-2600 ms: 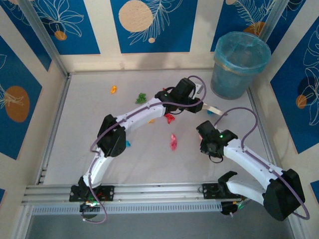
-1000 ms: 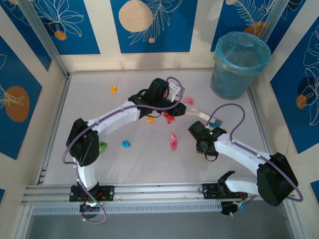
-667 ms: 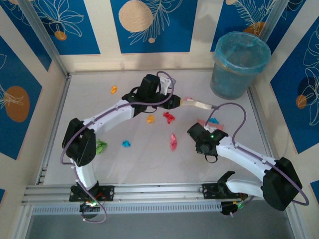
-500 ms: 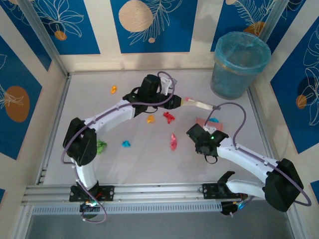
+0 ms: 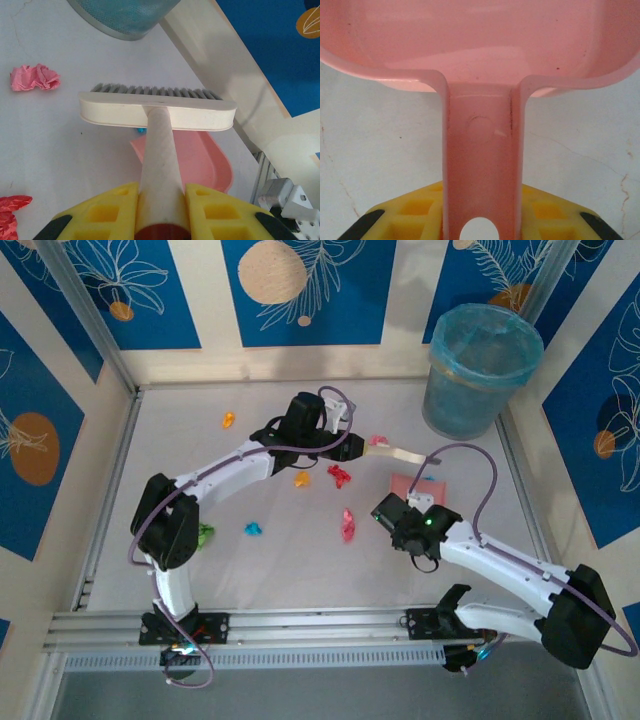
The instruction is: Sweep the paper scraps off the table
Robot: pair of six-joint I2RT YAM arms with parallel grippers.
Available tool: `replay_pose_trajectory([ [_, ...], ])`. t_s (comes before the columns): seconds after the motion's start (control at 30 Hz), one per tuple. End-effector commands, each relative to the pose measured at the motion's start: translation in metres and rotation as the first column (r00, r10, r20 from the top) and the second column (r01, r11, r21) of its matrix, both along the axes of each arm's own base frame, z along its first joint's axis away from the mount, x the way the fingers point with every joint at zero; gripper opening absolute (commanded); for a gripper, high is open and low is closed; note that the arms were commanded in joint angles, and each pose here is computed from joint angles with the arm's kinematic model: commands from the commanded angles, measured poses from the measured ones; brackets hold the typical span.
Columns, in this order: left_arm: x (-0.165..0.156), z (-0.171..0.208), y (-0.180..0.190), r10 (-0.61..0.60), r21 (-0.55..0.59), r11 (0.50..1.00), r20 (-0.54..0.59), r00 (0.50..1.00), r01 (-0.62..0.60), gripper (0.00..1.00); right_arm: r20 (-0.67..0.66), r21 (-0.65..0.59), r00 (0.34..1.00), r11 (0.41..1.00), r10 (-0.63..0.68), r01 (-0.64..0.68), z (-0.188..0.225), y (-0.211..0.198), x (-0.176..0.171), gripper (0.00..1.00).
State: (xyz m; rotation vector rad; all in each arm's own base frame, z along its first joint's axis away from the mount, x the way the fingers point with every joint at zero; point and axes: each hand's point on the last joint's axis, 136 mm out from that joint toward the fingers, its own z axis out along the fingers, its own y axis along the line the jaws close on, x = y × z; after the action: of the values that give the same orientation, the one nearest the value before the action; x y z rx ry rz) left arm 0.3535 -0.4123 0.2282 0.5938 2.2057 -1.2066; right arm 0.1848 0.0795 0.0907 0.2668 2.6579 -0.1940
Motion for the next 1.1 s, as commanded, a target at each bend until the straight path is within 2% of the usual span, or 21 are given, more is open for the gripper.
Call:
replay_pose_trajectory([
  [0.0,0.006,0.020,-0.006,0.005,-0.048,0.999,0.045,0.999,-0.003,0.00,-0.056,0.005,0.997,0.999,-0.049,0.049,-0.007,0.000,-0.010,0.00],
  [0.27,0.007,0.014,-0.014,-0.016,-0.056,0.998,0.028,0.999,0.017,0.00,-0.233,-0.023,0.962,0.989,-0.145,0.144,-0.036,0.002,-0.036,0.00],
  [0.47,0.018,-0.009,-0.041,-0.086,-0.041,0.995,0.019,0.996,0.087,0.00,-0.244,-0.033,0.954,0.984,-0.175,0.173,-0.044,-0.001,-0.024,0.02],
  [0.7,0.028,-0.026,-0.070,-0.166,-0.005,0.986,-0.025,0.986,0.166,0.00,-0.259,0.052,0.951,0.981,-0.168,0.187,-0.049,-0.005,-0.005,0.00],
  [0.83,0.022,-0.035,-0.076,-0.214,-0.003,0.977,-0.070,0.974,0.214,0.00,-0.259,0.060,0.954,0.983,-0.153,0.174,-0.048,-0.008,0.006,0.00],
  [1.07,-0.014,-0.043,-0.065,-0.362,0.013,0.930,-0.136,0.922,0.367,0.00,-0.260,0.089,0.954,0.980,-0.152,0.181,-0.052,-0.012,0.021,0.00],
])
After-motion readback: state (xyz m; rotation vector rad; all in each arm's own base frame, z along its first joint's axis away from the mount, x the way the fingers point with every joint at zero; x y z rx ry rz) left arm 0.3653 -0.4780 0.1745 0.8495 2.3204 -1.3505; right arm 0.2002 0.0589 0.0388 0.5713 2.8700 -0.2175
